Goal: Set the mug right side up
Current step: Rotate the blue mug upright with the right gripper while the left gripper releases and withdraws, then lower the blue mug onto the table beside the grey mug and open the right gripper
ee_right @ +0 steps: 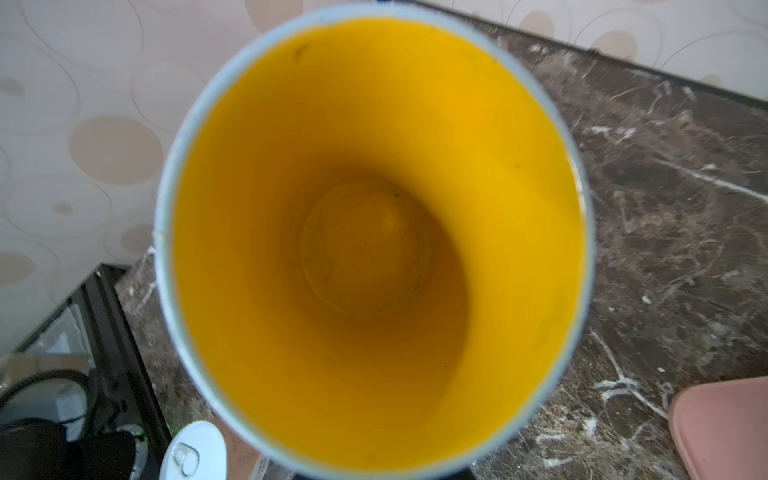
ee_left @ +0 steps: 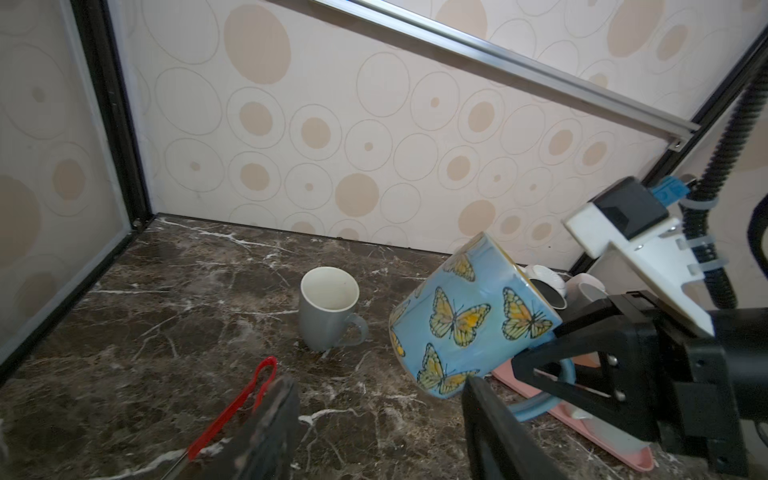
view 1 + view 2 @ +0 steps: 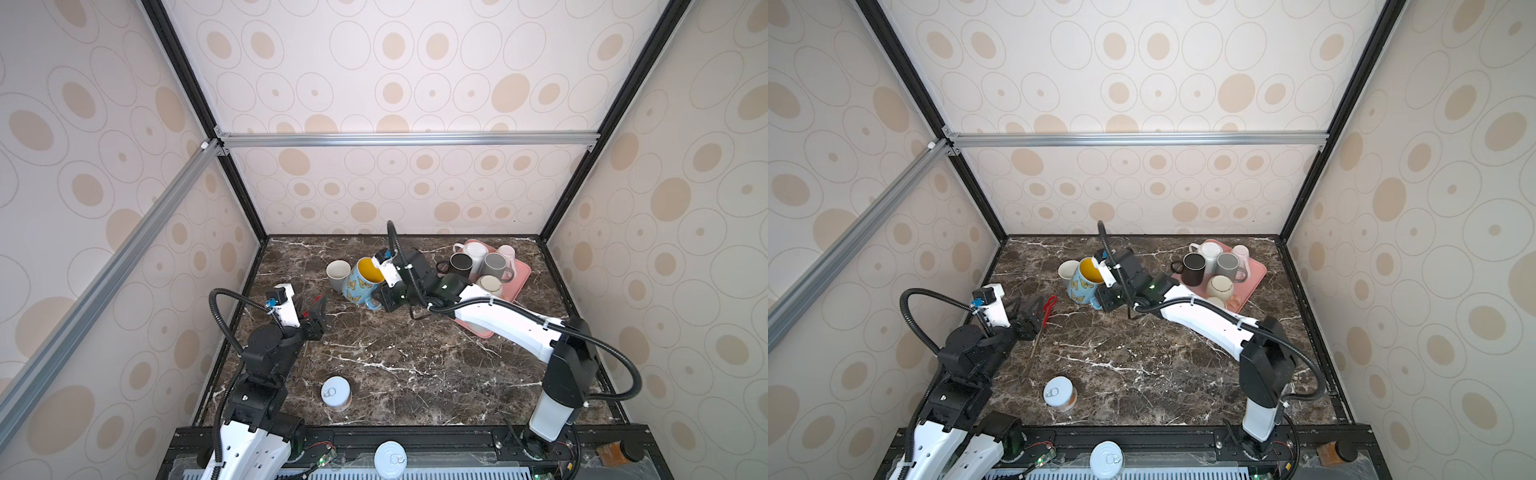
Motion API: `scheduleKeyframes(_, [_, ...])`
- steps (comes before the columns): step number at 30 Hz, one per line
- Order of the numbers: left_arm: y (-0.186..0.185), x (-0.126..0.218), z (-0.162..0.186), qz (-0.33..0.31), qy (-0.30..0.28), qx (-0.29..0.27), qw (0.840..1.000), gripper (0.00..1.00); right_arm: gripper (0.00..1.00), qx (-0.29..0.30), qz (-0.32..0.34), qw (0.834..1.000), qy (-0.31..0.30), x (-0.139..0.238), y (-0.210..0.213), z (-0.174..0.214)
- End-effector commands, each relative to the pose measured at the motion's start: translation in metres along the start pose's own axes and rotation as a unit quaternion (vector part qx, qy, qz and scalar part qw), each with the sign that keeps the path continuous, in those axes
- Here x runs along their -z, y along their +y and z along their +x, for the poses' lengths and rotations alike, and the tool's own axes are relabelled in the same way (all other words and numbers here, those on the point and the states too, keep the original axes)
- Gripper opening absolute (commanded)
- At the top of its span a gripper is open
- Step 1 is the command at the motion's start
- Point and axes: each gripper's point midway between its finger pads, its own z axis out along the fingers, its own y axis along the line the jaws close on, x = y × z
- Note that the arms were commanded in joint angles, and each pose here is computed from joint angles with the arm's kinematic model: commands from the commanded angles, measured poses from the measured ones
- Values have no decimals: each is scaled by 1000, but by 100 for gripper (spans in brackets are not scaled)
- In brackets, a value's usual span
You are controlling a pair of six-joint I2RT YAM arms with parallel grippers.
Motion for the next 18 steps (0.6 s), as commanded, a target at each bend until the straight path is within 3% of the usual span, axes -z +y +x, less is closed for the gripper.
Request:
scheduleKeyframes(1, [13,13,-15,-42,-6,-55,998,64,0,38,0,999,-28,-7,7,-27])
scheduleKeyframes(9, [21,22,-17,-68,4,-88,994,64,0,57,-30,998,11,-78,19,-21])
scheduleKeyframes(18, [21,24,-13,-64,9,-89,994,65,0,81,-4,996,29,-124,20,-19])
